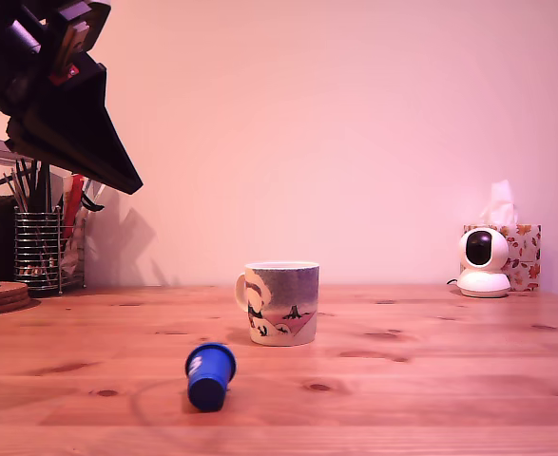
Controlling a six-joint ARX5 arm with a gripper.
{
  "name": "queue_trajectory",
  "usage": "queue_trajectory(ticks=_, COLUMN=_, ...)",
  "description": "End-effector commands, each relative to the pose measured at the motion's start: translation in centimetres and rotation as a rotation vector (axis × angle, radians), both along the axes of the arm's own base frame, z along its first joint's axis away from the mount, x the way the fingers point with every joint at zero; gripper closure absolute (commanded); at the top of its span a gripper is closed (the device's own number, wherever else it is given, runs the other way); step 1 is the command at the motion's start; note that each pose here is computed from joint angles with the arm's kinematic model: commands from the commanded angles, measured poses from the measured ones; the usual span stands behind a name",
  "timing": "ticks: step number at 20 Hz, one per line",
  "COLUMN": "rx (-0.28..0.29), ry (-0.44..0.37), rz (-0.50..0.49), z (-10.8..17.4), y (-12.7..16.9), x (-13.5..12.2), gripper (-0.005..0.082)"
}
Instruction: Pick up the coffee capsules on the table and drop them inside the coffee cup
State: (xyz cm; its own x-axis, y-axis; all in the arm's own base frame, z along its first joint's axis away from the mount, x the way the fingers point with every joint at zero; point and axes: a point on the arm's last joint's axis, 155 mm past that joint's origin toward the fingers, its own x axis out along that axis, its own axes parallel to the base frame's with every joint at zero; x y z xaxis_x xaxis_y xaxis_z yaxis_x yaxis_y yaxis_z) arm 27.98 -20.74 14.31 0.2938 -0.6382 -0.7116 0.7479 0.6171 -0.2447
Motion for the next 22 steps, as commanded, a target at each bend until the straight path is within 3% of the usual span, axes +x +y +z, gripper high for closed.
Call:
queue_trajectory(ticks=1, rx=-0.002, ry=0.006, rz=-0.002, z=-0.9, y=0.2, x=-1.0, gripper=0.0792)
queue_trajectory(ticks=5, rx=-0.059, ry=-0.026, rz=0.063, z=-1.0, y=0.5, x=-1.3, gripper=0.0786)
queue_trajectory(ticks=11, rx=-0.091, ry=-0.017, rz=0.305, z=-1.2, y=1.4, x=-0.8, gripper=0.0780)
queue_trajectory(ticks=15, rx=-0.076, ry=-0.026, rz=0.419, z=-1.3, y=0.6, x=-0.7, gripper=0.0780)
queue_trajectory(ticks=18, rx=-0.047, ry=-0.046, rz=0.447, z=-1.5, y=-0.2, x=-1.3, gripper=0.0779)
queue_trajectory(ticks=20, rx=-0.043, ry=-0.037, rz=0.466, z=-1.6, y=-0.6, x=-1.8, gripper=0.0718)
queue_trajectory(ticks=22, rx=-0.036, ry=-0.039, rz=0.464, z=-1.7, y=-1.0, x=-2.2, gripper=0.0598)
